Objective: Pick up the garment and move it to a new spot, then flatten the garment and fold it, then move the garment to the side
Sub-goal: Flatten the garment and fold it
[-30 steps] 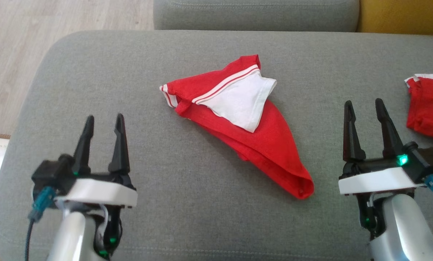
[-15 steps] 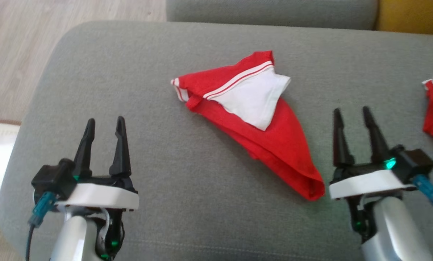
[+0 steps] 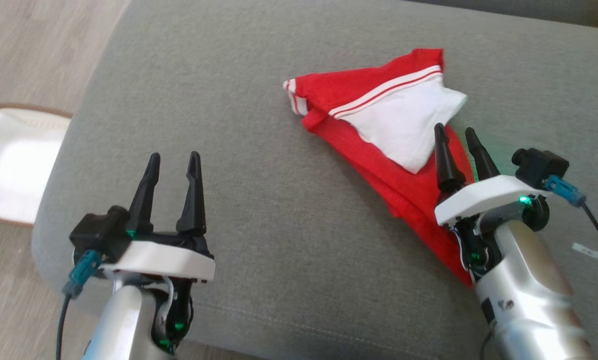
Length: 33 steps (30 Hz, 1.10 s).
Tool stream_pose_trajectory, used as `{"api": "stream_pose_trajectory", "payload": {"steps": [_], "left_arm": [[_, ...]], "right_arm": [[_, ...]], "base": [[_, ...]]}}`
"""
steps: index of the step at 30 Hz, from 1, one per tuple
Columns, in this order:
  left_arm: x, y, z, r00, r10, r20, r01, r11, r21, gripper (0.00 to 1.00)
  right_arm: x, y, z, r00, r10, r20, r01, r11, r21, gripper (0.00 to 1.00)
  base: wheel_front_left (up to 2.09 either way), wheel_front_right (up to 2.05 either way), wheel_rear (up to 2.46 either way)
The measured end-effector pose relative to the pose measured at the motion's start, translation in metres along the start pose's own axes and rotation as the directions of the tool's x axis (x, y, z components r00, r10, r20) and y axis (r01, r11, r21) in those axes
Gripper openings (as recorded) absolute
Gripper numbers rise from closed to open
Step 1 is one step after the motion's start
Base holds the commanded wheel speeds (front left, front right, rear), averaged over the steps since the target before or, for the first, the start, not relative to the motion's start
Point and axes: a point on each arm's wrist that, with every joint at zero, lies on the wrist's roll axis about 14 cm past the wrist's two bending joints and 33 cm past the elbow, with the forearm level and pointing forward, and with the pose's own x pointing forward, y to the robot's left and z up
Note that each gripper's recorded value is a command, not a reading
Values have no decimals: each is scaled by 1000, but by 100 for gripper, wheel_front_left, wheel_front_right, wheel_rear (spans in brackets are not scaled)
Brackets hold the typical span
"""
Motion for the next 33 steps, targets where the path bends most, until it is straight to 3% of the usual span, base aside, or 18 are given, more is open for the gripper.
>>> {"api": "stream_pose_trajectory", "payload": {"steps": [8, 9, 10, 21, 28, 33], "left_arm": [[-1, 13, -5, 999, 46, -20, -46, 999, 4, 100], [-2, 13, -6, 999, 49, -22, -49, 999, 4, 100], [-2, 14, -7, 998, 50, -25, -50, 999, 5, 100], [-2, 5, 3, 1000, 27, 7, -27, 1000, -8, 100], [-2, -3, 5, 1000, 10, 14, -10, 999, -31, 100], [-2, -7, -2, 1000, -1, -9, 1, 999, -34, 100]], "right_arm": [[27, 5, -24, 995, 5, -99, 3, 997, 81, 100], [30, 9, -22, 995, 16, -94, -9, 997, 77, 37], [33, 12, -18, 997, 26, -79, -20, 997, 70, 0], [43, 8, 65, 995, 32, 94, -17, 987, -163, 0], [41, -12, 147, 983, 19, 181, 47, 935, -352, 0], [56, 1, 187, 981, 52, 185, 41, 883, -467, 0]], "base": [[0, 0, 0], [0, 0, 0], [0, 0, 0], [0, 0, 0], [0, 0, 0], [0, 0, 0]]}}
